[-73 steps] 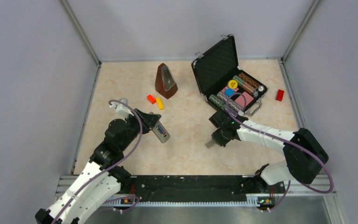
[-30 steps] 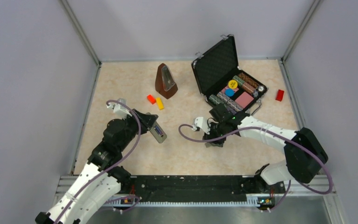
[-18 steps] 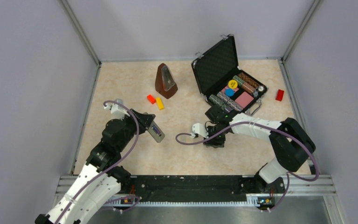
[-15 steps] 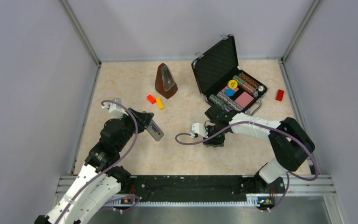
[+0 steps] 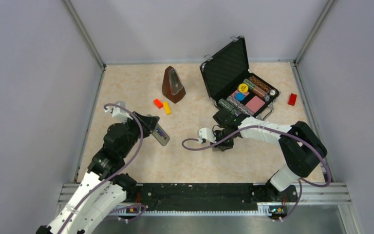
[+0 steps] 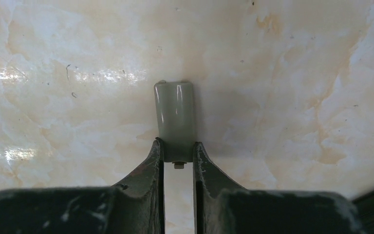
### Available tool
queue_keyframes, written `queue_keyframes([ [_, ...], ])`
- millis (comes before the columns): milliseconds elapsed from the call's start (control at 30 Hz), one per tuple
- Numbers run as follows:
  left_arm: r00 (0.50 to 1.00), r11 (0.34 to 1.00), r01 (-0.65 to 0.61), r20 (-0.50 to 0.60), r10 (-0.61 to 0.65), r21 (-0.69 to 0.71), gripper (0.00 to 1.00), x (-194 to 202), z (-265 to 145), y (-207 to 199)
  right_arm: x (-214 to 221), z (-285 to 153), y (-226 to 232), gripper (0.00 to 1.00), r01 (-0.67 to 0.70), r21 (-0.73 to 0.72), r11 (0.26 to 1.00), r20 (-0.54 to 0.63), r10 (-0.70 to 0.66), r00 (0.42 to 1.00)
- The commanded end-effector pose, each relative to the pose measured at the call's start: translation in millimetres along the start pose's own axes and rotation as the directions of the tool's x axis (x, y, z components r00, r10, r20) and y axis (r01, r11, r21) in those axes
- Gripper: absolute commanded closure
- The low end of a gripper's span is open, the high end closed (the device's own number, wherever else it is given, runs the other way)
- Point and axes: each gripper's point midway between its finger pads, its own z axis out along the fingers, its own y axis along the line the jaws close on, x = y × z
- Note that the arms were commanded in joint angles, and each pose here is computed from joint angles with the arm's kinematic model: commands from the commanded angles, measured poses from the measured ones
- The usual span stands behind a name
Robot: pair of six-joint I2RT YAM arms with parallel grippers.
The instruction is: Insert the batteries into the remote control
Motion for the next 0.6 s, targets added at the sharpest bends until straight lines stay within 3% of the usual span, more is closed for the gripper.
queue_keyframes([
  [0, 0.999, 0.999, -0.006, 0.053, 0.004, 0.042, 1.00, -18.2, -0.4, -15.3, -18.6, -10.5, -3.5, 0.93, 0.004, 0.012, 1.000, 0.072, -0.005, 0.997],
  [200, 0.999, 0.999, 0.017, 0.031, -0.019, 0.052, 1.00, -10.3, 5.2, -13.8, -46.0, -40.7, -3.9, 0.94, -0.088, 0.053, 0.995, 0.200, 0.075, 0.977],
  [333, 0.999, 0.996, 0.038, -0.003, -0.037, 0.077, 1.00, 0.4, 11.5, -15.0, -68.4, -63.2, -4.8, 0.97, -0.234, 0.065, 0.970, 0.312, 0.203, 0.928],
  [400, 0.999, 0.994, 0.050, -0.014, -0.049, 0.097, 1.00, 3.5, 14.2, -18.0, -81.1, -78.3, -6.1, 1.00, -0.326, 0.059, 0.944, 0.380, 0.281, 0.882],
  [567, 0.996, 0.982, 0.067, -0.063, -0.057, 0.176, 1.00, 11.2, 21.5, -34.1, -118.7, -140.2, -8.1, 1.00, -0.563, -0.008, 0.826, 0.579, 0.463, 0.671],
])
